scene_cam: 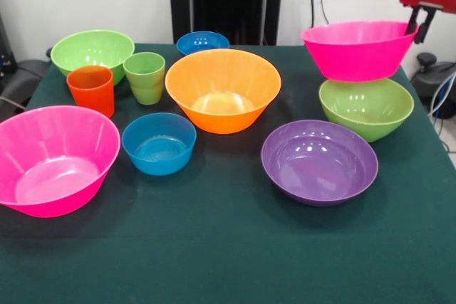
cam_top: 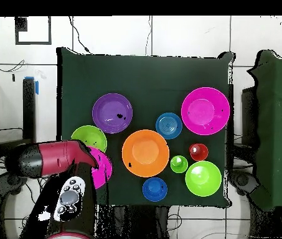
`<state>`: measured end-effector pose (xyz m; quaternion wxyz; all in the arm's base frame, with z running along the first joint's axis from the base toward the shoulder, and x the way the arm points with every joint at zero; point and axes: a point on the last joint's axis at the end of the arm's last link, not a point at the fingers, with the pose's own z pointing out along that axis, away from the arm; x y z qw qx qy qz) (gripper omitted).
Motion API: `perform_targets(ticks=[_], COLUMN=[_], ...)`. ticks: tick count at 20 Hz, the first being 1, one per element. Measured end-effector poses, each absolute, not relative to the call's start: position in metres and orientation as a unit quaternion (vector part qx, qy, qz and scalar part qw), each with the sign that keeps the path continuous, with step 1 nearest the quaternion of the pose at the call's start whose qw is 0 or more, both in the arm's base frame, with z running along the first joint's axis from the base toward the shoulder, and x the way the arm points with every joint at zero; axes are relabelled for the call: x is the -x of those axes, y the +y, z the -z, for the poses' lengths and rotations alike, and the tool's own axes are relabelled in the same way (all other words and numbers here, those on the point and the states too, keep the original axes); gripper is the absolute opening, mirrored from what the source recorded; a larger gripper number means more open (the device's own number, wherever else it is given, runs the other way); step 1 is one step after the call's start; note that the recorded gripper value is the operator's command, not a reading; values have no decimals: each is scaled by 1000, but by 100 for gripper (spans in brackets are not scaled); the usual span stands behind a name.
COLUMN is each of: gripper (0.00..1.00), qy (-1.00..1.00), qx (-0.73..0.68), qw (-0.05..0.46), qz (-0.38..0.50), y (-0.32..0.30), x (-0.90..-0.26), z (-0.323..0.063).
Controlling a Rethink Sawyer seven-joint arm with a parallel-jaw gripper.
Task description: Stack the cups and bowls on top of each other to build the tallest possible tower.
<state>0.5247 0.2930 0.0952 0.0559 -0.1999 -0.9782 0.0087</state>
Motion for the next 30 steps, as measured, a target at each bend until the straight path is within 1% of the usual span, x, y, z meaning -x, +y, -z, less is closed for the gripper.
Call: perform_targets(ticks=[9,17,30], gripper=[0,0,0], qy=[-976,-975,-976], qx=[212,217,214], qw=[53,39,35], qz=[-8,5,16], y=[282,281,274], x=[-550,-575,-588], z=[-77,-79,-79])
